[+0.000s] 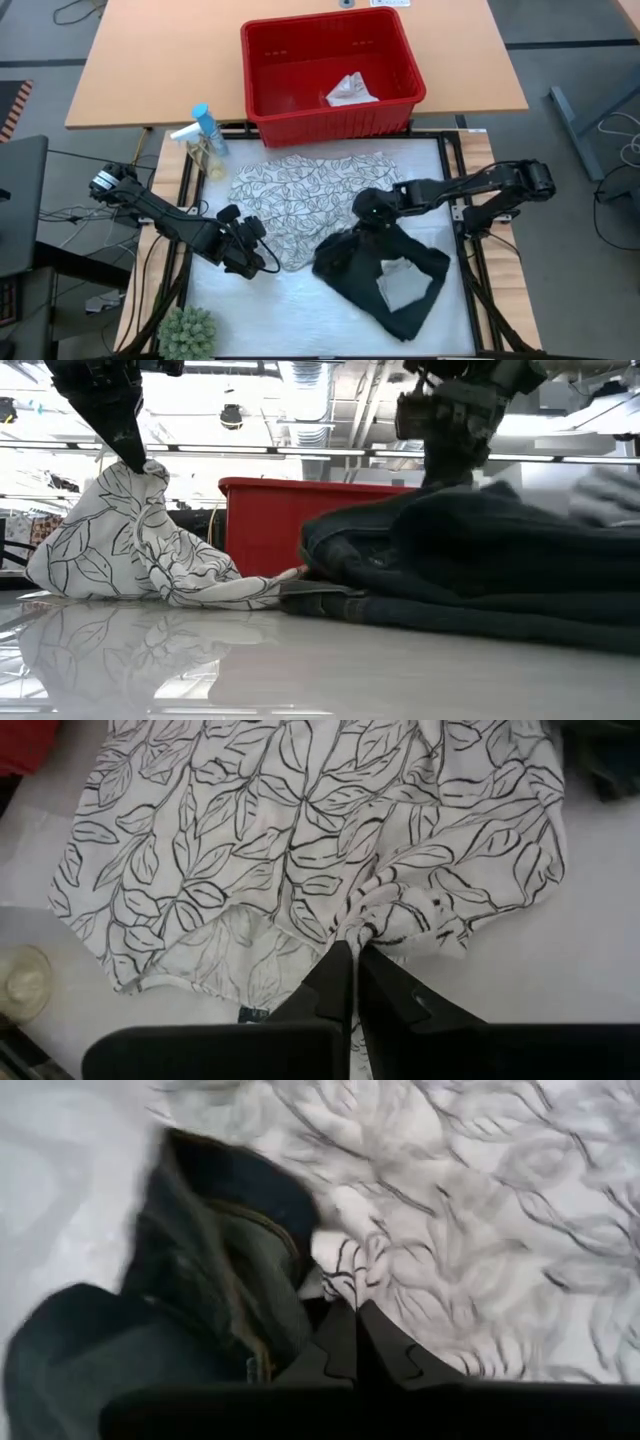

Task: Fold Laundry from Bin
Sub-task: Fold the white from the red laundry bin

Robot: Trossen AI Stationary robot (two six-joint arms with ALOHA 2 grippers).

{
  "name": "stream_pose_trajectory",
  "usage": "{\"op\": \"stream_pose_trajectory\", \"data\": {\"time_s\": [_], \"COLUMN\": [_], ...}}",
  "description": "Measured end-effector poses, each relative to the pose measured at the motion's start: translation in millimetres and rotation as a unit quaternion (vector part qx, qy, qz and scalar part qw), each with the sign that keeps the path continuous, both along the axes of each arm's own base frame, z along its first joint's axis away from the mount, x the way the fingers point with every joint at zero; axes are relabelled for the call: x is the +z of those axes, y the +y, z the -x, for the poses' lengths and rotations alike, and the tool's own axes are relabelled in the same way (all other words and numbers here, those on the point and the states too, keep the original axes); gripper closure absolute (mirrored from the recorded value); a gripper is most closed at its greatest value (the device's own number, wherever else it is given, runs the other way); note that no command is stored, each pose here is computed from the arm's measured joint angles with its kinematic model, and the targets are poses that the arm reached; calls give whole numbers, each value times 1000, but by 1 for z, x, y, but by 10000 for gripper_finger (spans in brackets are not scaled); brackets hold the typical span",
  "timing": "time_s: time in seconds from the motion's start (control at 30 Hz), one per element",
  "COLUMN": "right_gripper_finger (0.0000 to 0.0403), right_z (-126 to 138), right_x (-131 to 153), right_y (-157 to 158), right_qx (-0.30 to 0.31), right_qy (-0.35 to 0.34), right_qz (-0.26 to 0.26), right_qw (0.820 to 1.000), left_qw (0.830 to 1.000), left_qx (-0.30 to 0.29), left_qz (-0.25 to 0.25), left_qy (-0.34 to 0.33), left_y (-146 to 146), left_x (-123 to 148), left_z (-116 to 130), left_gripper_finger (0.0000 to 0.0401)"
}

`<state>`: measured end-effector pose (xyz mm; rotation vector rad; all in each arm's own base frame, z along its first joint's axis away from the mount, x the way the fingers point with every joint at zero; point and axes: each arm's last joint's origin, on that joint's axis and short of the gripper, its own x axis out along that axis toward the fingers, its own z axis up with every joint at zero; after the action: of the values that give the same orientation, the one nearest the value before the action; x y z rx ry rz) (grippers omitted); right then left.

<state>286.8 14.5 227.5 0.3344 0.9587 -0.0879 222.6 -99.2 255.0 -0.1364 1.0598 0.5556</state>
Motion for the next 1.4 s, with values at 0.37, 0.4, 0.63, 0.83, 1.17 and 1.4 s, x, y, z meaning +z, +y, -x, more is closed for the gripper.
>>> {"op": "stream_pose_trajectory", "data": {"time_s": [0.37, 0.4, 0.63, 0.83, 1.17, 1.4], "right_gripper_finger": [384, 384, 357, 255, 148, 243], "right_z": [12, 10, -3, -5, -20, -19], "right_x": [-38, -35, -25, -24, 12, -9], "right_y": [30, 26, -5, -6, 13, 40], "right_qx": [65, 55, -25, -12, 88, 138], "right_qy": [75, 64, 18, 7, -63, 6], "right_qz": [-44, -34, -21, -22, -81, -91], "right_qw": [994, 996, 999, 1000, 991, 986], "left_qw": [1000, 1000, 1000, 1000, 1000, 1000], "left_qx": [-2, -2, -2, 6, 8, 19], "left_qz": [2, 2, 1, 4, 0, 0], "left_qy": [4, 4, 4, 1, -3, -12], "left_y": [0, 0, 0, 0, 0, 0], "left_x": [0, 0, 0, 0, 0, 0], "left_z": [0, 1, 1, 1, 0, 0], "left_gripper_finger": [401, 401, 401, 401, 401, 401]}}
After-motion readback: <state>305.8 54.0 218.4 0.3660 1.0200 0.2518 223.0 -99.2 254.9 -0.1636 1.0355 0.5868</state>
